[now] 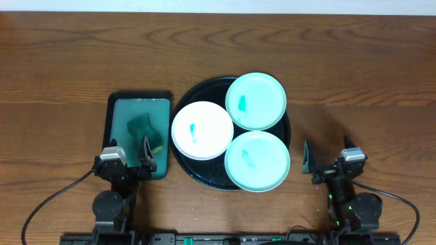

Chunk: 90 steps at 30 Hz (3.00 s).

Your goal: Clean dirty plates on tray and stack at the side

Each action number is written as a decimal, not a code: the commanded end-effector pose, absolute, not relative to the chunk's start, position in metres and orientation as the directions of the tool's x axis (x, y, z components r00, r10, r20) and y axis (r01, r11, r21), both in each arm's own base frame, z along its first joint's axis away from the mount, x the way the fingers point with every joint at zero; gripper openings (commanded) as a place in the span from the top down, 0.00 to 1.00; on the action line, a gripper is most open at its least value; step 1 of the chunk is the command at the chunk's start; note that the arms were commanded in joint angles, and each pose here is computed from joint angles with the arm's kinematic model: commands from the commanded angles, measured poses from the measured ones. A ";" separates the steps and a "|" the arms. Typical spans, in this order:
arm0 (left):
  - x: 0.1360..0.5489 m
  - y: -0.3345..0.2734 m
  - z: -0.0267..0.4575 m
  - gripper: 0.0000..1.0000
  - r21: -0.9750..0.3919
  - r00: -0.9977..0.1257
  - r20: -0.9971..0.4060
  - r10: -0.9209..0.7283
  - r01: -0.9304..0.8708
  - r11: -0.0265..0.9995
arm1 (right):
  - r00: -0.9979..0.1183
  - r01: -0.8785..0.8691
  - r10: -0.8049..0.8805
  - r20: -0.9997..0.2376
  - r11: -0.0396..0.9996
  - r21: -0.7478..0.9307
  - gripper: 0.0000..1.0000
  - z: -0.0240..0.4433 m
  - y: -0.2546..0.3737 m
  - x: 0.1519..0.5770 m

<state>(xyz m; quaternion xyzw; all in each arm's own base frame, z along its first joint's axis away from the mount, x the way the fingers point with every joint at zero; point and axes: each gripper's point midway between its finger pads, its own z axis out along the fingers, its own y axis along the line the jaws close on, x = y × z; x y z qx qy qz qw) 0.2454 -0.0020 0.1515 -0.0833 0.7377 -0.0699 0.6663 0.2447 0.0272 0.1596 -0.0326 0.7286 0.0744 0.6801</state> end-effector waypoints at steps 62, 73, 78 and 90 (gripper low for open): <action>0.245 -0.021 0.162 0.19 -0.212 -0.220 -0.956 -0.194 0.059 0.975 | -0.075 -0.141 0.043 -0.996 0.989 0.053 0.01 0.158 0.025 0.245; 0.293 -0.022 0.218 0.19 -0.190 -0.537 -0.827 -0.167 -0.014 0.982 | -0.075 -0.141 0.043 -0.996 0.989 0.053 0.01 0.158 0.025 0.245; 0.310 -0.023 0.228 0.19 -0.170 -0.740 -0.653 -0.160 -0.062 0.983 | -0.075 -0.141 0.043 -0.996 0.989 0.053 0.01 0.158 0.025 0.245; 0.286 -0.046 0.205 0.19 -0.261 -0.908 -0.390 -0.157 -0.055 0.964 | -0.075 -0.164 0.055 -0.996 0.984 0.066 0.01 0.159 0.029 0.244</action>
